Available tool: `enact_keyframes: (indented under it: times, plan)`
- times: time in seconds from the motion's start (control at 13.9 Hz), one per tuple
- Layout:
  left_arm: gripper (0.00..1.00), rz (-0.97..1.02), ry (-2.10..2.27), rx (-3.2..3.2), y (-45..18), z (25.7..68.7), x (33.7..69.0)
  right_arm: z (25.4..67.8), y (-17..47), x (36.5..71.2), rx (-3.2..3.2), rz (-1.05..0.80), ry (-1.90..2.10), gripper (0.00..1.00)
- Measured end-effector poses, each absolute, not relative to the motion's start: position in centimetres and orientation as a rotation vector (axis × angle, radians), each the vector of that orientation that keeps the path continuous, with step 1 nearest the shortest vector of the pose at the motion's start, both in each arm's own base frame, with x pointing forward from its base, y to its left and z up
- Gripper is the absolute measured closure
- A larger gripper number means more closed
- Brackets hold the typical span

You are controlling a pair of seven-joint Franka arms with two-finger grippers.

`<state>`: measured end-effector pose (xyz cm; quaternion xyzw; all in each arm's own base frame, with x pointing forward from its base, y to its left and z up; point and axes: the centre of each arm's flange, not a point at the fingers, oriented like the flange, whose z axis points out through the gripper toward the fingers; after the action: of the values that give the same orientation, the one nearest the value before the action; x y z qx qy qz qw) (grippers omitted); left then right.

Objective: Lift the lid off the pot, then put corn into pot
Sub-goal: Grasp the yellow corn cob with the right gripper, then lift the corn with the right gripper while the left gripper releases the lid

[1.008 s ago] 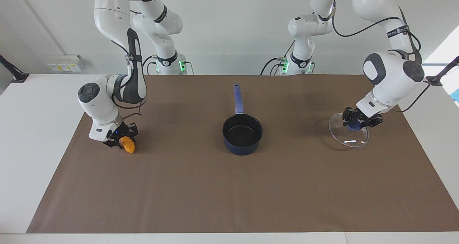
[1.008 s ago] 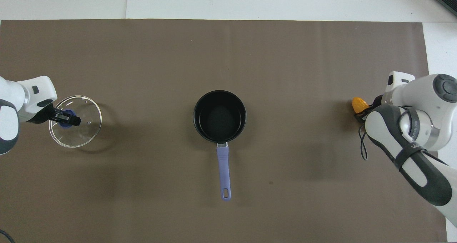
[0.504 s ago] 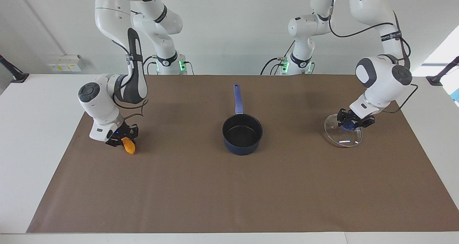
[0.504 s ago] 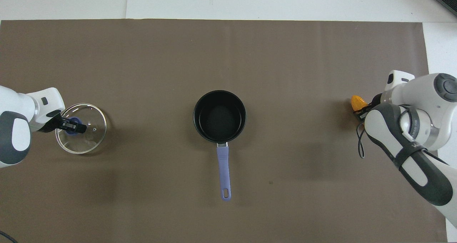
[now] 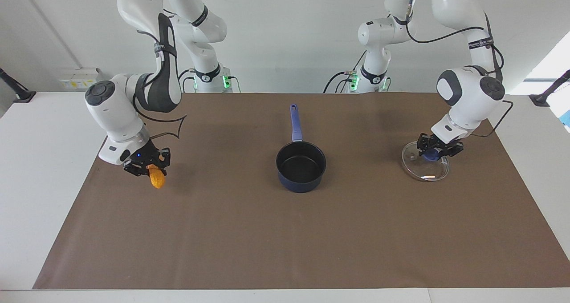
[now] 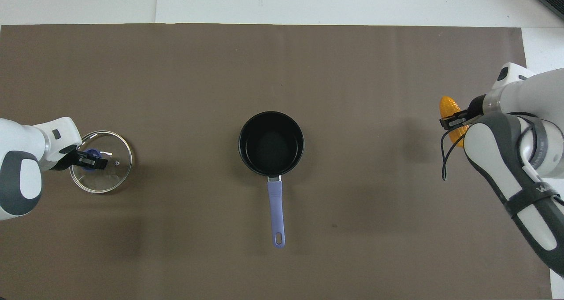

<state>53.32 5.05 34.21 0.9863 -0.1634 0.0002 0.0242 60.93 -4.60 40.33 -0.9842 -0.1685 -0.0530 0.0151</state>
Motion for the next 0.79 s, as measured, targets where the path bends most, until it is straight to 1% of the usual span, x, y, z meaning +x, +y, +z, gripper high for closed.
enact_keyframes:
  times: [0.36,0.5,0.65,0.72,0.79]
  plan:
    - [0.39,0.002,-0.507,3.052,5.0,34.3,53.2,49.0,-2.2,58.5,-3.066,-0.146,-0.378,0.61]
    - [0.39,-0.017,-0.505,3.049,5.0,33.8,52.8,51.0,-1.4,58.1,-3.066,-0.145,-0.353,0.61]
    - [0.39,-0.044,-0.5,3.044,5.1,33.0,52.5,51.7,-0.2,58.1,-3.066,-0.142,-0.32,0.61]
    - [0.33,-0.046,-0.499,3.044,5.1,32.9,52.5,51.6,1.4,58.0,-3.066,-0.138,-0.288,0.61]
    - [0.22,-0.042,-0.5,3.044,5.1,33.0,52.6,51.6,3.4,58.0,-3.066,-0.132,-0.25,0.61]
